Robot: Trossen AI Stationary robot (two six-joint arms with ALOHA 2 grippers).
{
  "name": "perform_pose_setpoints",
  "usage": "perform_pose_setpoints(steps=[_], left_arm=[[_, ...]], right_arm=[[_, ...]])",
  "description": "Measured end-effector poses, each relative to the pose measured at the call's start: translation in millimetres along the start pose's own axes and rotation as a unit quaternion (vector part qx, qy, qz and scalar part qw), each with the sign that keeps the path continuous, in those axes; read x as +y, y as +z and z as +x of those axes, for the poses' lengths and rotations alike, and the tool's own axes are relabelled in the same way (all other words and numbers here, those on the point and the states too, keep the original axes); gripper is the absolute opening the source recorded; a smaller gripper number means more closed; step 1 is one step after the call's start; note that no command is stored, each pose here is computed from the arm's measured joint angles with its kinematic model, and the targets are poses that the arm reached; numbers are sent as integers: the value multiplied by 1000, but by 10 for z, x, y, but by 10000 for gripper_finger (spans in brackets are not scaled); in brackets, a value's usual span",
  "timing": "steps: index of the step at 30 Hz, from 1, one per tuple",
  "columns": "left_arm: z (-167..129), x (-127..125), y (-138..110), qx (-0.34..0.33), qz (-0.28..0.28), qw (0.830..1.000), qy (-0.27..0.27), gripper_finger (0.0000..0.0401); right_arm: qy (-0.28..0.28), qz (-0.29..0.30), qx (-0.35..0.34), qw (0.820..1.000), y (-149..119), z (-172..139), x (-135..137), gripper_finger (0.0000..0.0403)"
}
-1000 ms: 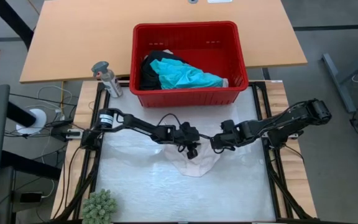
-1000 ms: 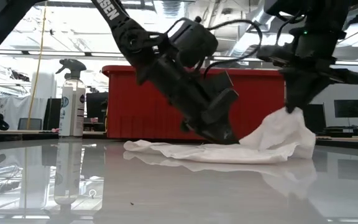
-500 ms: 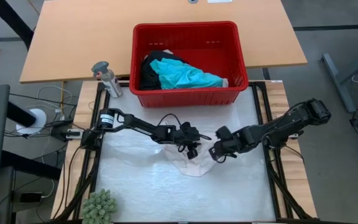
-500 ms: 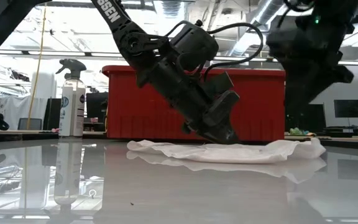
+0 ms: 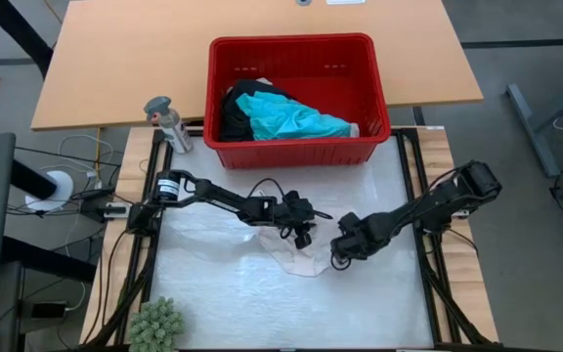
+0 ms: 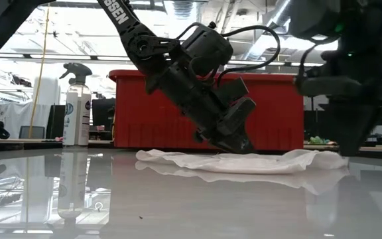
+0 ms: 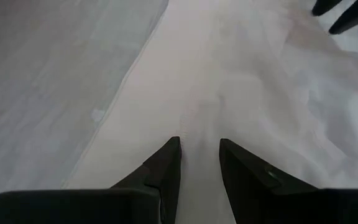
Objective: Fold Laundry from Bin
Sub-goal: Fold the white underwear
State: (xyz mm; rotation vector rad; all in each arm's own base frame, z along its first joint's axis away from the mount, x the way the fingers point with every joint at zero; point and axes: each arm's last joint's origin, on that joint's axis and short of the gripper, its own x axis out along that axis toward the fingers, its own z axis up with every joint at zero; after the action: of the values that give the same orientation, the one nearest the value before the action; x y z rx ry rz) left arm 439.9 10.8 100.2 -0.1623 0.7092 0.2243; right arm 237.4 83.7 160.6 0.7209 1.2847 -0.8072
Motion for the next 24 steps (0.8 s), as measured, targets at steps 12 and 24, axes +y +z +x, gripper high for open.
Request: perform_pose_setpoints(steps=[12, 24], left_arm=[[4, 16, -1, 0, -3, 1000, 3, 102], [5, 16, -2, 0, -7, 1000, 2, 102]], right_arm=[[28, 62, -82, 994, -259, -407, -178, 111], [16, 207, -59, 976, -42, -172, -71, 226]])
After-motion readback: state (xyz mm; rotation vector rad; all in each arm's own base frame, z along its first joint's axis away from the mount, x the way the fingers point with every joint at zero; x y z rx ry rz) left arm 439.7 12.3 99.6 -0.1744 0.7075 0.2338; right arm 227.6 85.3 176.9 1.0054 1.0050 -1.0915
